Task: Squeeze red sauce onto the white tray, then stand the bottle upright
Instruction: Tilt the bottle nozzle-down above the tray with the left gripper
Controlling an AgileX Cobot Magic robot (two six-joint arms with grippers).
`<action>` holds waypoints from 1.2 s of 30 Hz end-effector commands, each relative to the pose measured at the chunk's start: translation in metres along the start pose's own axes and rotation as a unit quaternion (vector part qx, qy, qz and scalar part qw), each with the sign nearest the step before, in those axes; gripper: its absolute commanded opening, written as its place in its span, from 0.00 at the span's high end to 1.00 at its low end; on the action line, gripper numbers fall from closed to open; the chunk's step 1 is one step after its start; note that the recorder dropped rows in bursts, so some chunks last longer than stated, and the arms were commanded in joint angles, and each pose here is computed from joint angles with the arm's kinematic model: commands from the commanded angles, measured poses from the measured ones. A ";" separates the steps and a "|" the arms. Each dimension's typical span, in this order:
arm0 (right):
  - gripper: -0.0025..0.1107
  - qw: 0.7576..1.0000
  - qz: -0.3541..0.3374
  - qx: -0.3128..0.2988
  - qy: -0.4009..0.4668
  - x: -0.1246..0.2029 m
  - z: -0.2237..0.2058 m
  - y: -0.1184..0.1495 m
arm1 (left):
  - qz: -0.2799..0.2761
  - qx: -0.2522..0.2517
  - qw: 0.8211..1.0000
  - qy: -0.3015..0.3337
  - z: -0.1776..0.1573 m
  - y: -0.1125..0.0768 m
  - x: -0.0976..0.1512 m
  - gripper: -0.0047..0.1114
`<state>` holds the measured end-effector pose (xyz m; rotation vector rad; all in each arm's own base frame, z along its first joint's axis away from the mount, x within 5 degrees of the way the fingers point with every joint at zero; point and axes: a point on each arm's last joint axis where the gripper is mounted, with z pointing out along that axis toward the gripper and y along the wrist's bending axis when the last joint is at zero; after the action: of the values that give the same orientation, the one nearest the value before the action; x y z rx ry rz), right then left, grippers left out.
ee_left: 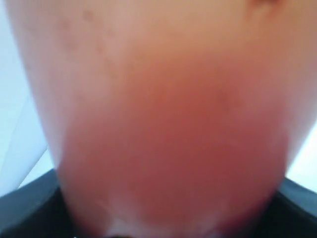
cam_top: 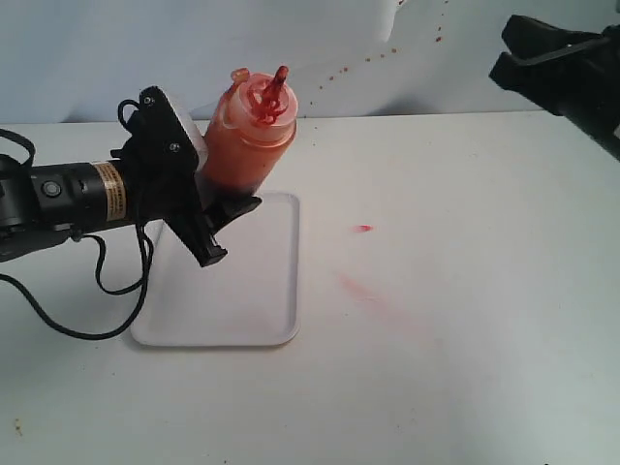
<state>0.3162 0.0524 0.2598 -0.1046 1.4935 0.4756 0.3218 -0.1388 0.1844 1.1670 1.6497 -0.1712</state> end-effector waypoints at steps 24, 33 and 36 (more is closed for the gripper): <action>0.98 0.996 -0.083 -0.022 0.032 0.008 0.006 0.010 | 0.099 -0.069 0.975 0.189 -0.015 0.028 0.039 0.96; 0.98 0.997 -0.073 -0.025 0.032 0.008 0.006 0.010 | 0.210 -0.052 0.957 0.191 -0.015 0.030 0.039 0.96; 0.98 0.996 -0.074 -0.026 0.032 0.008 0.006 0.010 | 0.279 -0.048 0.941 0.185 -0.015 0.032 0.038 0.96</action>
<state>0.3177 0.0631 0.2516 -0.2566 1.5469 0.3806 0.3327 -0.0890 0.1650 1.5767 1.6805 0.4460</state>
